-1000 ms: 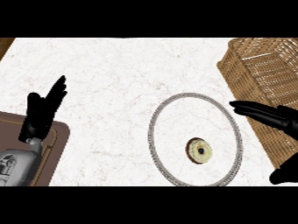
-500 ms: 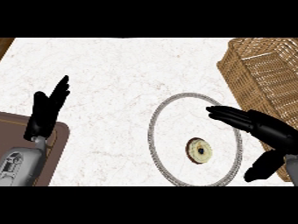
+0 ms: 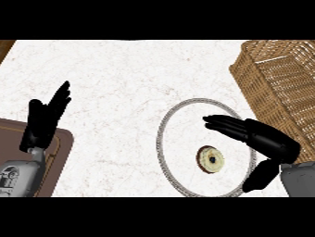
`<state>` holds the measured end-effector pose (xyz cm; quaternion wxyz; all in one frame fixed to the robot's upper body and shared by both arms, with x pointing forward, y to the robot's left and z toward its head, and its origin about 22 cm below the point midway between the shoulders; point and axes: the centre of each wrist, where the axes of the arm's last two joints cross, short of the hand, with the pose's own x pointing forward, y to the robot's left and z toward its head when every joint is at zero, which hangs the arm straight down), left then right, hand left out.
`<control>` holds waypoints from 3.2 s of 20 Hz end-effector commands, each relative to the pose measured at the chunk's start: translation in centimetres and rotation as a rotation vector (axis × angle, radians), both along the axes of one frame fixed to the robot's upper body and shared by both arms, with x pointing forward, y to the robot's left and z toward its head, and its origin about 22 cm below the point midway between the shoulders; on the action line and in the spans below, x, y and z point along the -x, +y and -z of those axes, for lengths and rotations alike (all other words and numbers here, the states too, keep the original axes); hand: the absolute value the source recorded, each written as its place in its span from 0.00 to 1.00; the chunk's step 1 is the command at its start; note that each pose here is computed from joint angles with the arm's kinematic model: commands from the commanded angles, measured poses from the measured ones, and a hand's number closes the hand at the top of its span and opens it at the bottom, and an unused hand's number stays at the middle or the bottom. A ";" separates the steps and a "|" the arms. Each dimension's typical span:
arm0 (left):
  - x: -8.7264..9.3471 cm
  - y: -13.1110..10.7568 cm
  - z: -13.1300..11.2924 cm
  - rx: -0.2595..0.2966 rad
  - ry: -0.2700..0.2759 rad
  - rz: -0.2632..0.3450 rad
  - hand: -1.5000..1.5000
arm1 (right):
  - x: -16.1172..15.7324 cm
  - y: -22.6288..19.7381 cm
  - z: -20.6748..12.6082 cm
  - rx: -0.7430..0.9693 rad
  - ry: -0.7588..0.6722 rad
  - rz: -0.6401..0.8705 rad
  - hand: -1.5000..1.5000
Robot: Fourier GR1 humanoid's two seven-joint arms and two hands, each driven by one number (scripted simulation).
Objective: Pick the cupcake from the placemat and place it in the basket
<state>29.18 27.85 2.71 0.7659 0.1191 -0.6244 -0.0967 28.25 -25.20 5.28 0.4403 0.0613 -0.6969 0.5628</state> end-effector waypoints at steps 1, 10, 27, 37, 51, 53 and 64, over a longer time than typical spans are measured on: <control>-0.6 -2.1 -0.2 -0.007 0.020 0.001 0.50 | -0.3 1.5 -0.3 -0.001 0.012 -0.009 0.00; 1.3 -0.2 -0.2 -0.010 0.004 -0.008 0.50 | 2.3 1.4 2.8 0.063 0.056 -0.014 0.00; 0.5 0.2 1.2 0.003 -0.008 0.002 0.50 | 0.3 4.0 6.1 0.090 0.023 -0.055 1.00; -0.4 0.1 -0.2 0.004 0.000 -0.017 0.50 | 0.1 6.8 5.1 0.378 -0.148 0.245 1.00; 0.3 -0.6 1.6 -0.003 0.024 0.006 0.50 | 2.0 15.7 -0.1 0.518 -0.156 0.668 1.00; -0.7 -0.4 0.5 -0.018 -0.005 0.014 0.50 | 1.1 15.7 -2.1 0.431 -0.119 0.692 1.00; -0.4 0.4 1.2 -0.026 0.008 -0.028 0.50 | 7.1 12.9 -17.3 -0.133 -0.183 0.817 1.00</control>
